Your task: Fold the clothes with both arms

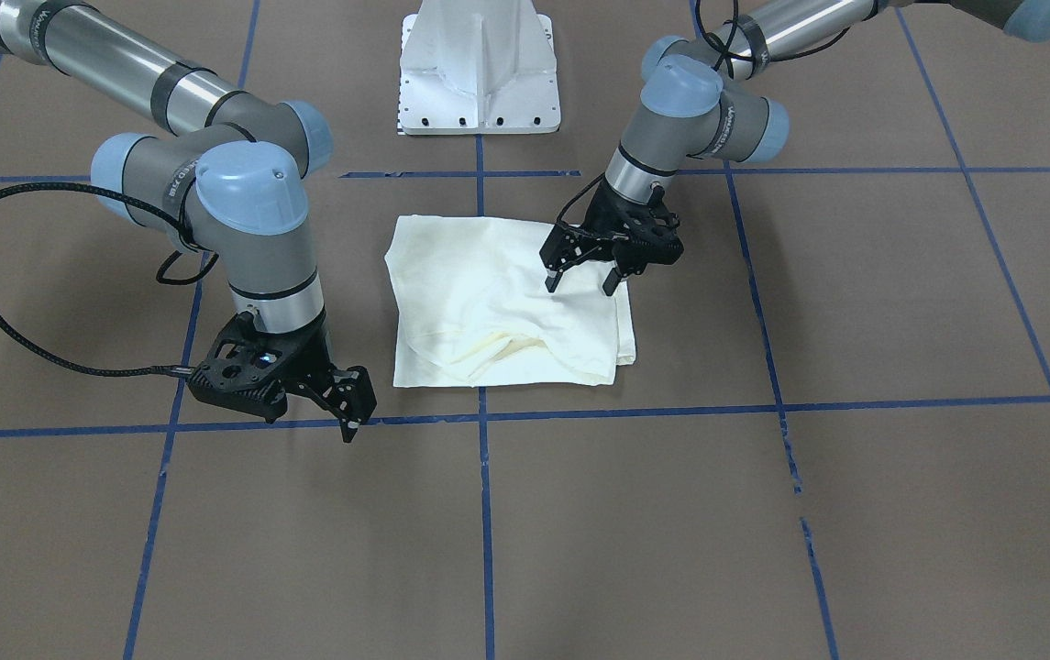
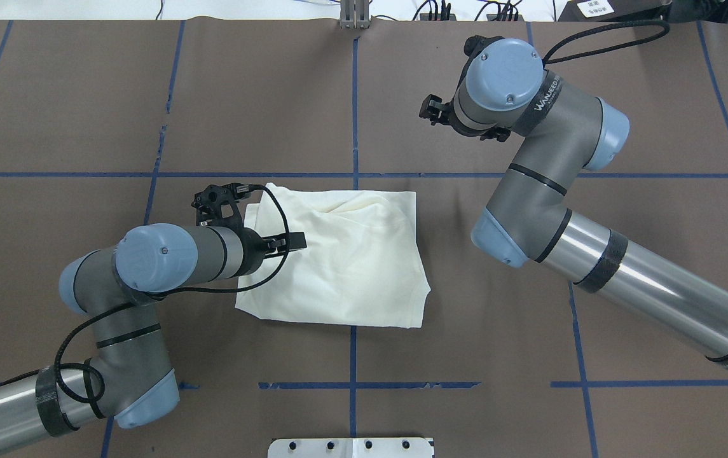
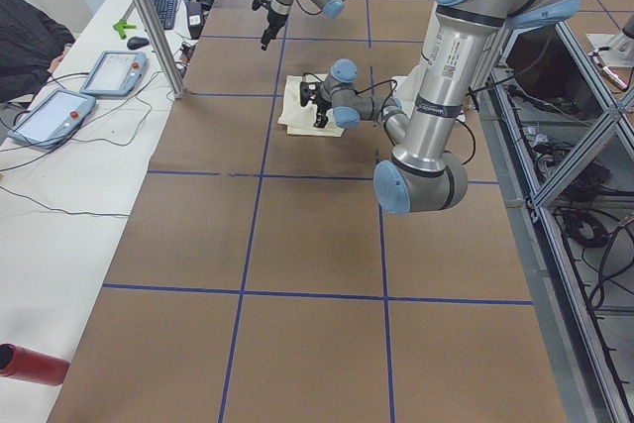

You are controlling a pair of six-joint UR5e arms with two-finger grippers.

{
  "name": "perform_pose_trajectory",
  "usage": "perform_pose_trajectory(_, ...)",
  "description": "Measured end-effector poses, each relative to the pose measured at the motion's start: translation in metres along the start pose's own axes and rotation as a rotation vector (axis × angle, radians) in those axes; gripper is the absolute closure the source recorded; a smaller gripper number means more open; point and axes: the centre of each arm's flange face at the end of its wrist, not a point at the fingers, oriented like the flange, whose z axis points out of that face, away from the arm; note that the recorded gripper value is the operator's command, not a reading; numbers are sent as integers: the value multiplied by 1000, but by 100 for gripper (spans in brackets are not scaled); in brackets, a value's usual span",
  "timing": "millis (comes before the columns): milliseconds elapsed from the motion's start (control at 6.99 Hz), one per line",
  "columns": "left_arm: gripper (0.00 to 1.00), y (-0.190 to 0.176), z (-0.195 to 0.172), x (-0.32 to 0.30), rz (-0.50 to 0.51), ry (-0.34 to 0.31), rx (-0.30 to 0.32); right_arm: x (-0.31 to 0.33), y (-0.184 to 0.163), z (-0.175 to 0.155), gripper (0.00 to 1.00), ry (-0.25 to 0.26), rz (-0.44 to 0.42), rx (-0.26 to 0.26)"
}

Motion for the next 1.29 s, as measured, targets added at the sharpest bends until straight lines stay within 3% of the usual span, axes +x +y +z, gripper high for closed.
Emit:
perform_pose_trajectory(286, 0, 1, -7, 2, 22, -15, -3, 0, 1, 0, 0, -1, -2, -1)
perform_pose_trajectory(572, 0, -14, -46, 23, 97, -21, 6, -3, 4, -7, 0, -15, -6, -13)
perform_pose_trajectory(1002, 0, -41, -101, 36, 167, -45, -15, -1, 7, -27, 0, -62, -89, -96)
perform_pose_trajectory(1288, 0, -42, -131, 44, 200, -79, -21, 31, -21, -39, 0, -52, -189, -151)
